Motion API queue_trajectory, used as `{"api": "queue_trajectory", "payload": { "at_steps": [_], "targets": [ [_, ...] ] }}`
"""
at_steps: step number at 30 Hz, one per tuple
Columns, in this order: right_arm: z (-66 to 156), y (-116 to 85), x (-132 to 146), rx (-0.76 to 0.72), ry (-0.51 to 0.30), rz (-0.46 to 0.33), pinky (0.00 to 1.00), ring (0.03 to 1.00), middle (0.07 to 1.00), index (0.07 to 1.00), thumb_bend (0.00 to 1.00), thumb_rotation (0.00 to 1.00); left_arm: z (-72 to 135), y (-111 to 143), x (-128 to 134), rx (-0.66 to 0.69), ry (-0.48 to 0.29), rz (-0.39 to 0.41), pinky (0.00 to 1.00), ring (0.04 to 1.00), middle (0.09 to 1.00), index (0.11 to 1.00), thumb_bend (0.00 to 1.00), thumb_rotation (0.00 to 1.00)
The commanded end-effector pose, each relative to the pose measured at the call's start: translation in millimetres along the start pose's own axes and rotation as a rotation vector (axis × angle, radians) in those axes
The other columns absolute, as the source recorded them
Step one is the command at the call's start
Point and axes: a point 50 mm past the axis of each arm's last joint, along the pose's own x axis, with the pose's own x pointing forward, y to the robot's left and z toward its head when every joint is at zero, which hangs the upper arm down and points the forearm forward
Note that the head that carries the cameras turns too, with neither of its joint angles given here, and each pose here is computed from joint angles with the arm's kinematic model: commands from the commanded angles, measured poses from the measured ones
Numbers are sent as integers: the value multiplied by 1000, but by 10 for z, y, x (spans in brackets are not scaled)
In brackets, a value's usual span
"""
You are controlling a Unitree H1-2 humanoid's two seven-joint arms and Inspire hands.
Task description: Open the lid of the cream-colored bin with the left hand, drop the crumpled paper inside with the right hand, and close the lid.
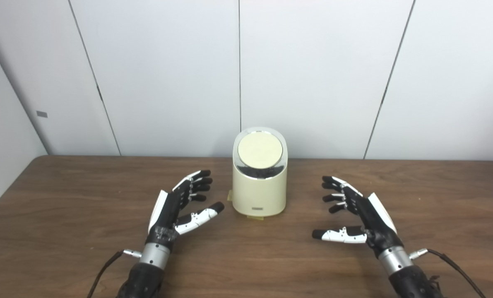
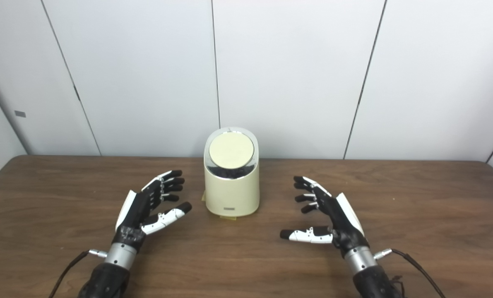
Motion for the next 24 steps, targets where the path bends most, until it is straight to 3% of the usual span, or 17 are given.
{"api": "queue_trajectory", "payload": {
  "at_steps": [1, 6, 24],
  "targets": [
    [183, -96, 114, 21, -85, -42, 594, 734, 840, 857, 844, 221, 123, 67, 106, 8, -65, -19, 688, 760, 775, 860, 797, 368],
    [179, -87, 128, 52, -62, -32, 615, 754, 857, 881, 859, 253, 94, 74, 83, 12, -54, -41, 685, 751, 764, 855, 821, 402],
    [181, -57, 108, 64, -64, -43, 608, 744, 848, 872, 872, 226, 44, 98, 48, 33, -22, -70, 763, 823, 847, 896, 840, 368]
  ]
}}
